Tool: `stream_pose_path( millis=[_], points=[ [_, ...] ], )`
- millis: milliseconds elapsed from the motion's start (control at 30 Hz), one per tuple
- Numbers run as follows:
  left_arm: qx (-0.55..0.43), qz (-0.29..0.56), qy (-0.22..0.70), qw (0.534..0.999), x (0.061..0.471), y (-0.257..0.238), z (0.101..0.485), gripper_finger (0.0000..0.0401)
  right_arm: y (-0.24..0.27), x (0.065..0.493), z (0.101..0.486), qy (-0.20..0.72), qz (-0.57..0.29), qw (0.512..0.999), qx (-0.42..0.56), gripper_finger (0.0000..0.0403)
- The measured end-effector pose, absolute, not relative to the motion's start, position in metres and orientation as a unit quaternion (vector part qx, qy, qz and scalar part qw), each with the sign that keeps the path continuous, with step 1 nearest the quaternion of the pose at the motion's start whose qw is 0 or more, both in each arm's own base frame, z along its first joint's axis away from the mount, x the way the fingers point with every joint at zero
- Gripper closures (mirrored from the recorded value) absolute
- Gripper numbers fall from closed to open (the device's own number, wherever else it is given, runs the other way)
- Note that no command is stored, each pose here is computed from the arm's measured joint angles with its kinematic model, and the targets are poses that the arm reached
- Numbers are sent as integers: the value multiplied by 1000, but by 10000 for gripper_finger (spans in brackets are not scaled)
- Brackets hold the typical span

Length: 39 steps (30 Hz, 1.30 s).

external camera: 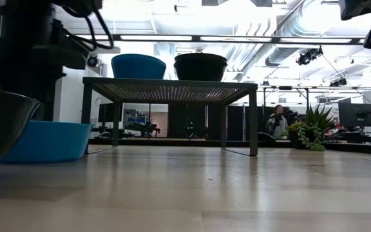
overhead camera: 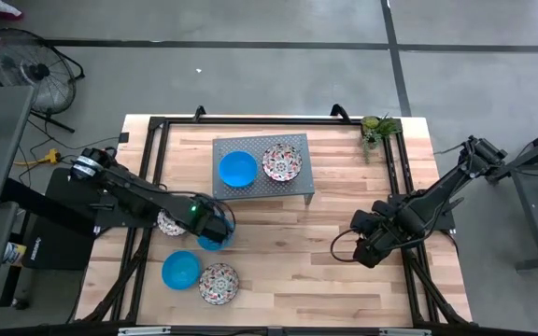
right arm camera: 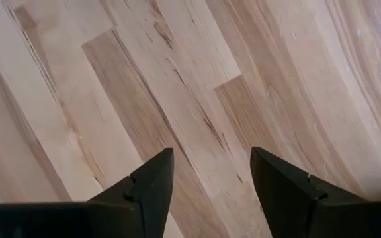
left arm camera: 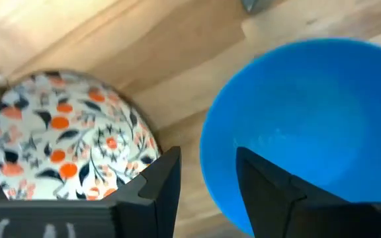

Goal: Pick & Place Mini bowls
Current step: Stack the blue bowl on top of the blue bowls on the shelf

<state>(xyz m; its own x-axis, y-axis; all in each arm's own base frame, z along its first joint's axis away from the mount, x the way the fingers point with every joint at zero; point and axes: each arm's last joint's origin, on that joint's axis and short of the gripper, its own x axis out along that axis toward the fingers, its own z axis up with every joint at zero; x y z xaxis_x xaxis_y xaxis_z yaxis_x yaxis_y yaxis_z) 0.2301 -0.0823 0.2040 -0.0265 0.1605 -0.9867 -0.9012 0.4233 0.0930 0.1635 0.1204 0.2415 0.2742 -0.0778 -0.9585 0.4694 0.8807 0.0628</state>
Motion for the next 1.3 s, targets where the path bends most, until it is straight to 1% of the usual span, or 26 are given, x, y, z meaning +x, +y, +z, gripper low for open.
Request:
stream_pose_path(
  millis=[200,633,733,967,1100,1167,1300],
  points=[
    [-310,411,585,627,238,-63,204,261,121,164,242,574,-176,780,174,215],
    [-240,274,661,657,247,-34,204,261,121,164,242,571,-179,780,183,215],
    [-215,233,676,665,247,-35,205,261,121,164,242,571,-179,780,183,215],
    [-179,199,692,671,245,-37,204,261,121,164,242,573,-178,779,184,215],
    [-163,176,702,671,243,-48,204,261,121,164,242,572,-180,778,187,215],
    [-165,159,711,664,240,-57,202,261,121,164,242,571,-183,777,191,215],
    [-165,173,710,662,236,-71,203,261,121,165,242,570,-183,778,193,215]
  ],
)
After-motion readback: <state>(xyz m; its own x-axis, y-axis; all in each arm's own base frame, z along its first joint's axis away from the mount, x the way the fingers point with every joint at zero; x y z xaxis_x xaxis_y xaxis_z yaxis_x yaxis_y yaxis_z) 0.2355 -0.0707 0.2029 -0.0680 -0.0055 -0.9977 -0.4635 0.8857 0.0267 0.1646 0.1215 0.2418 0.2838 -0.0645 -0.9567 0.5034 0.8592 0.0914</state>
